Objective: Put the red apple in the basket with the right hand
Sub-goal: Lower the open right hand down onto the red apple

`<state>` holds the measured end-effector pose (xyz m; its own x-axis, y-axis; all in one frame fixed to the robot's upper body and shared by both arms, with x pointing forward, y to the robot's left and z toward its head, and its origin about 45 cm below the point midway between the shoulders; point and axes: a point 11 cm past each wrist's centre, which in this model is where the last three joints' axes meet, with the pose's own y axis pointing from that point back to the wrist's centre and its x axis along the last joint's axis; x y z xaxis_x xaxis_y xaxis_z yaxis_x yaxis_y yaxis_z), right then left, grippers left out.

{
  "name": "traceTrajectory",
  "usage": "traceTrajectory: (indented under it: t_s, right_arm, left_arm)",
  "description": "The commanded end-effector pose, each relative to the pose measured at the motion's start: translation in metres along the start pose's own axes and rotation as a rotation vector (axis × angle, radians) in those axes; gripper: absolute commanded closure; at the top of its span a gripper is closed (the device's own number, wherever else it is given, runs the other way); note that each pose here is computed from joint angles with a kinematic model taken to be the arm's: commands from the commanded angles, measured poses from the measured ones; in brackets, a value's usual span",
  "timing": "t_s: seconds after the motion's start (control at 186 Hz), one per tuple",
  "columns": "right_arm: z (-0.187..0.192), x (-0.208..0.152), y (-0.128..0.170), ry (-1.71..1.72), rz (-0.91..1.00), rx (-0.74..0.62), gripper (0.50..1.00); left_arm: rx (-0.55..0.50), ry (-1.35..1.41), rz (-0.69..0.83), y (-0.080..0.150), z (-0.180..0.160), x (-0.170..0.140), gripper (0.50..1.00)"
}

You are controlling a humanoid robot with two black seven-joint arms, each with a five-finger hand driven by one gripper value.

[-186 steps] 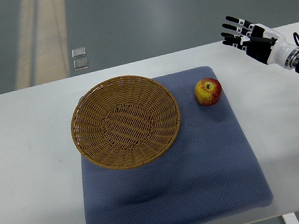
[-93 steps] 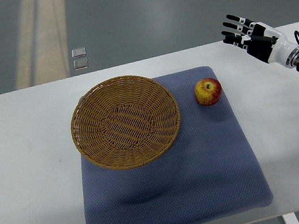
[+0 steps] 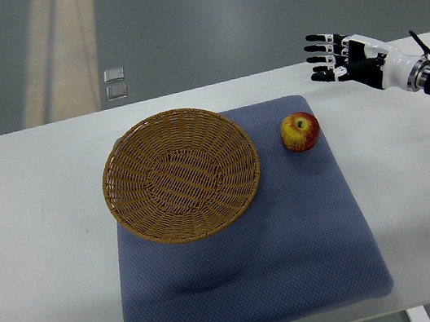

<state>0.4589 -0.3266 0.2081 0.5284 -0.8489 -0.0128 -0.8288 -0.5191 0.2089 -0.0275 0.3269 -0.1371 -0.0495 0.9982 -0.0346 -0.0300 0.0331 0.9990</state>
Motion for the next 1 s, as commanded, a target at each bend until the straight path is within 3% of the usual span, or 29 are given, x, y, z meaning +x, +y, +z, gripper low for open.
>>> traceTrajectory:
  t_s: [0.0, 0.28, 0.629, 0.995]
  right_arm:
    - [-0.007, -0.004, -0.002, 0.095, -0.036, -0.032, 0.574]
    - [-0.014, -0.019, -0.007, 0.313, -0.137, -0.115, 0.574]
    - [0.004, -0.038, -0.012, 0.555, -0.248, -0.258, 0.574]
    - [0.018, -0.06, -0.024, 0.612, -0.31, -0.296, 0.576]
  left_arm:
    - [0.0, 0.0, 0.001, 0.0, 0.0, 0.0, 0.5]
    - [0.0, 0.0, -0.001, 0.0, 0.0, 0.0, 0.5]
    - [0.0, 0.0, 0.001, 0.0, 0.0, 0.0, 0.5]
    - [0.0, 0.0, 0.001, 0.0, 0.0, 0.0, 0.5]
